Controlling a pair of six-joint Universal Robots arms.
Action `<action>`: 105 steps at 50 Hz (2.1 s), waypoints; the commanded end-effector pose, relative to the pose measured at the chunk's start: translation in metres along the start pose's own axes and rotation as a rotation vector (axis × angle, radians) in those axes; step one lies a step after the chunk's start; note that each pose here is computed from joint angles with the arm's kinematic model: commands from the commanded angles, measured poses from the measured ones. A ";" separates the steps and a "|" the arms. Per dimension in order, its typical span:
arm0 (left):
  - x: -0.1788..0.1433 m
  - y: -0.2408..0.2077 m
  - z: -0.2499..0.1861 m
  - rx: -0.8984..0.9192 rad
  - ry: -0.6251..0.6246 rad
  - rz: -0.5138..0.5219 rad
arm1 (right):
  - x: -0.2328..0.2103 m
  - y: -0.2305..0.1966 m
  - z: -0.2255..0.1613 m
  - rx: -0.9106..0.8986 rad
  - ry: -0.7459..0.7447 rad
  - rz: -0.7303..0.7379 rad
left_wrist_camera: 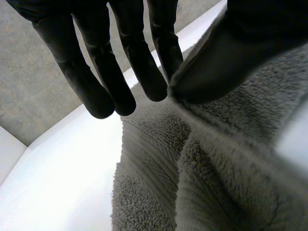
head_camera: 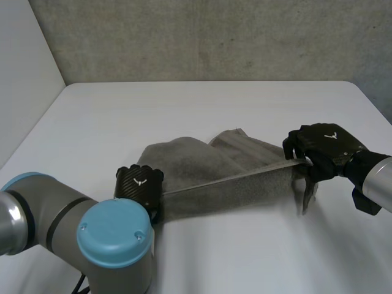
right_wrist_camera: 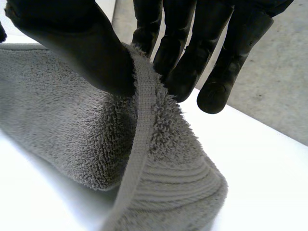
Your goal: Fold the towel.
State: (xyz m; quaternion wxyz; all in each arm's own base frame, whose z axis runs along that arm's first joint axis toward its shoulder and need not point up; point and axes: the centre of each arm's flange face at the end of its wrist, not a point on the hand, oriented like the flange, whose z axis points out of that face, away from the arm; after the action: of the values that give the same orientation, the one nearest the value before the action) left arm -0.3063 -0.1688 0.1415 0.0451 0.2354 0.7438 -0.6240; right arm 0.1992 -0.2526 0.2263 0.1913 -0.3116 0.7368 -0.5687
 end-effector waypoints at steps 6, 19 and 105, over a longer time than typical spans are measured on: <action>-0.019 -0.024 0.022 0.076 0.034 -0.042 | 0.008 0.031 0.038 -0.090 -0.061 -0.103; -0.018 -0.037 0.070 0.177 0.086 0.080 | 0.014 0.032 0.109 -0.131 0.003 -0.236; -0.077 0.013 0.080 0.401 -0.026 0.174 | 0.020 0.056 0.075 -0.124 0.272 -0.271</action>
State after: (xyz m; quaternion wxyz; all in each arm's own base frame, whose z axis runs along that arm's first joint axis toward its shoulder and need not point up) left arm -0.2512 -0.2671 0.1376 0.0606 0.2965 0.5823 -0.7545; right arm 0.2214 -0.3058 0.1435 -0.0161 -0.3604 0.7378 -0.5706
